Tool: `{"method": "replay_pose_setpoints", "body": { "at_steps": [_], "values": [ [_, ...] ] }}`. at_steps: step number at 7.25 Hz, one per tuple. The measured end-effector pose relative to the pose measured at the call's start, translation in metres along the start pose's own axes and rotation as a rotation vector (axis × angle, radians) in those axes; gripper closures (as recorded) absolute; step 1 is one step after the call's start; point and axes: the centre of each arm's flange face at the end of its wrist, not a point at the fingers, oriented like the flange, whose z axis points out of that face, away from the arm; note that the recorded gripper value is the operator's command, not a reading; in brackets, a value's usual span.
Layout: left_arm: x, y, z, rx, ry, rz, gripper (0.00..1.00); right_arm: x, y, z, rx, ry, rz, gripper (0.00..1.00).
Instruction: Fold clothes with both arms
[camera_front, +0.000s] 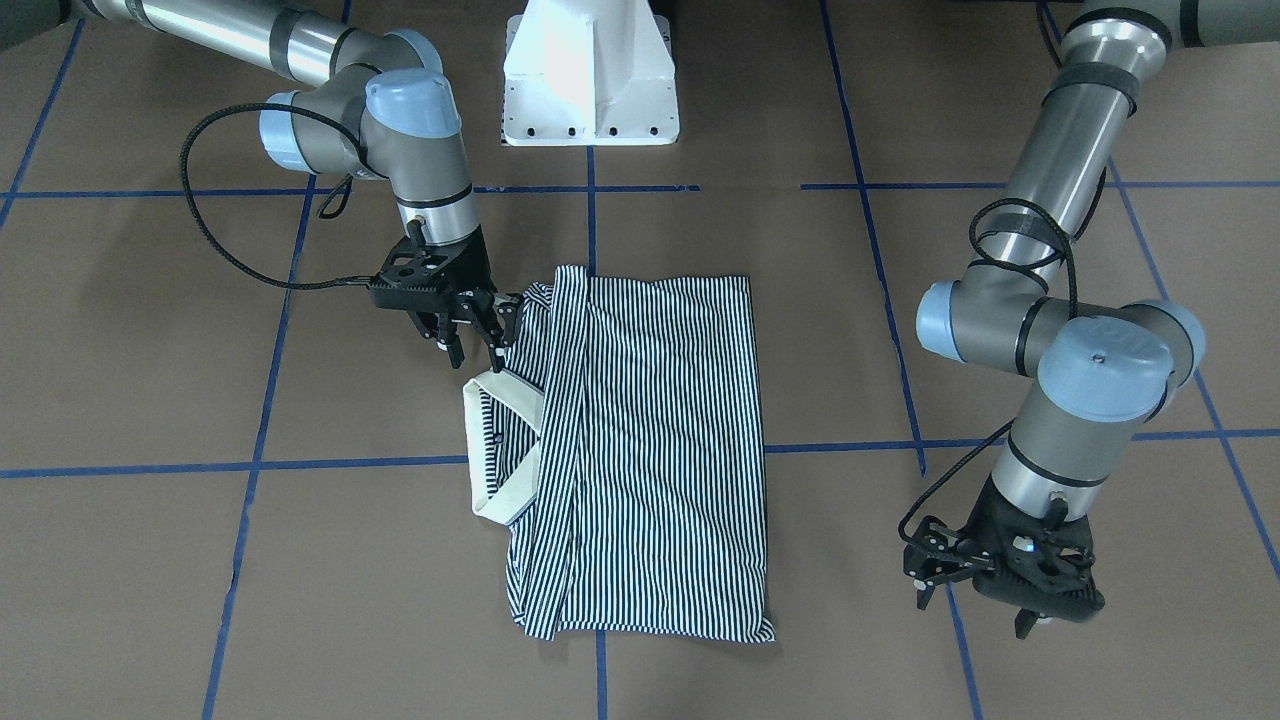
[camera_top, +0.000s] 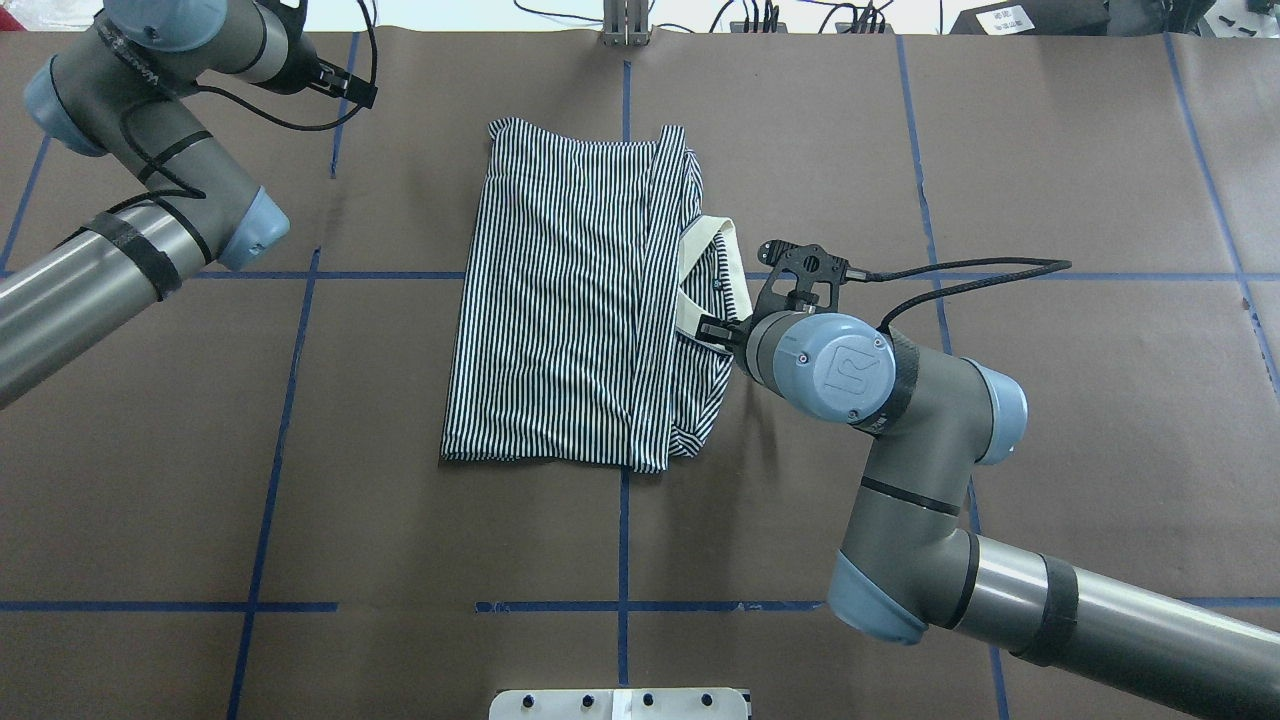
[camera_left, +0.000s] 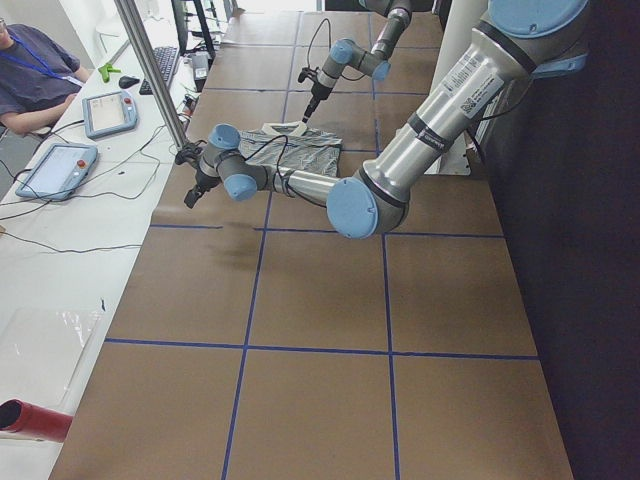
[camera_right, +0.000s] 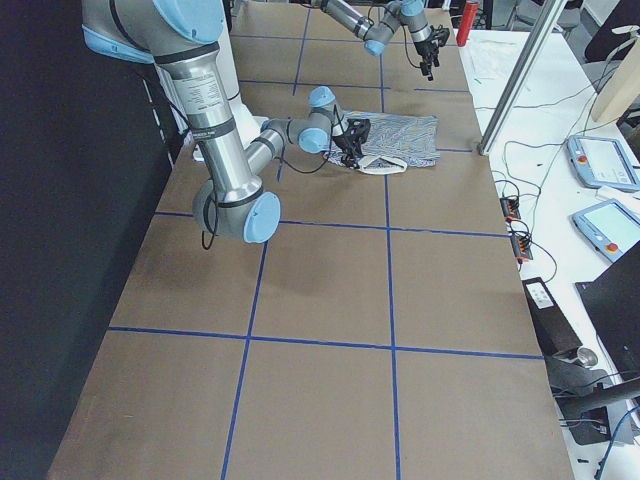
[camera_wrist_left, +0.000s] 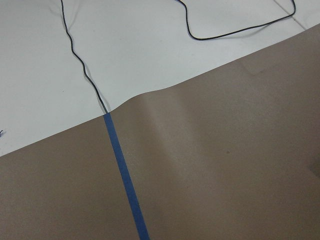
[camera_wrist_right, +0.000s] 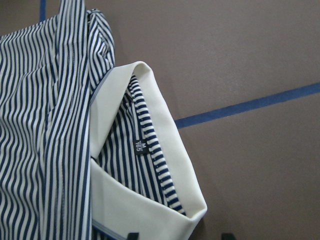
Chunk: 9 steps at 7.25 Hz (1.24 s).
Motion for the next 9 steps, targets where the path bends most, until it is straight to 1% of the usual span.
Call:
{"method": "replay_pose_setpoints", "body": {
  "at_steps": [1,2,3,4,5,6,7,8,9],
  "values": [
    [0.001,0.000,-0.001,0.002,0.002,0.000,0.00,-0.009,0.002,-0.021,-0.021,0.009,-0.095,0.00],
    [0.002,-0.001,-0.001,0.003,0.003,0.001,0.00,-0.023,0.014,-0.035,-0.028,0.004,-0.155,0.00],
    [0.003,-0.001,-0.002,0.004,0.005,0.001,0.00,-0.040,0.038,-0.040,-0.010,0.011,-0.210,0.02],
    [0.004,-0.002,-0.004,0.006,0.006,0.001,0.00,-0.063,0.062,-0.044,0.016,0.036,-0.273,0.13],
    [0.004,0.000,-0.005,0.007,0.010,0.002,0.00,-0.082,0.083,-0.047,0.025,0.064,-0.339,0.15],
    [0.003,0.005,-0.007,0.001,0.023,0.002,0.00,-0.093,0.104,-0.043,0.033,0.089,-0.424,0.24],
    [0.002,0.011,-0.008,-0.009,0.040,0.002,0.00,-0.100,0.121,-0.036,0.045,0.111,-0.504,0.30],
    [0.002,0.013,-0.010,-0.012,0.049,0.002,0.00,-0.105,0.132,-0.026,0.050,0.132,-0.555,0.32],
    [0.003,0.013,-0.011,-0.013,0.052,0.003,0.00,-0.108,0.137,-0.021,0.050,0.141,-0.591,0.34]
  ]
}}
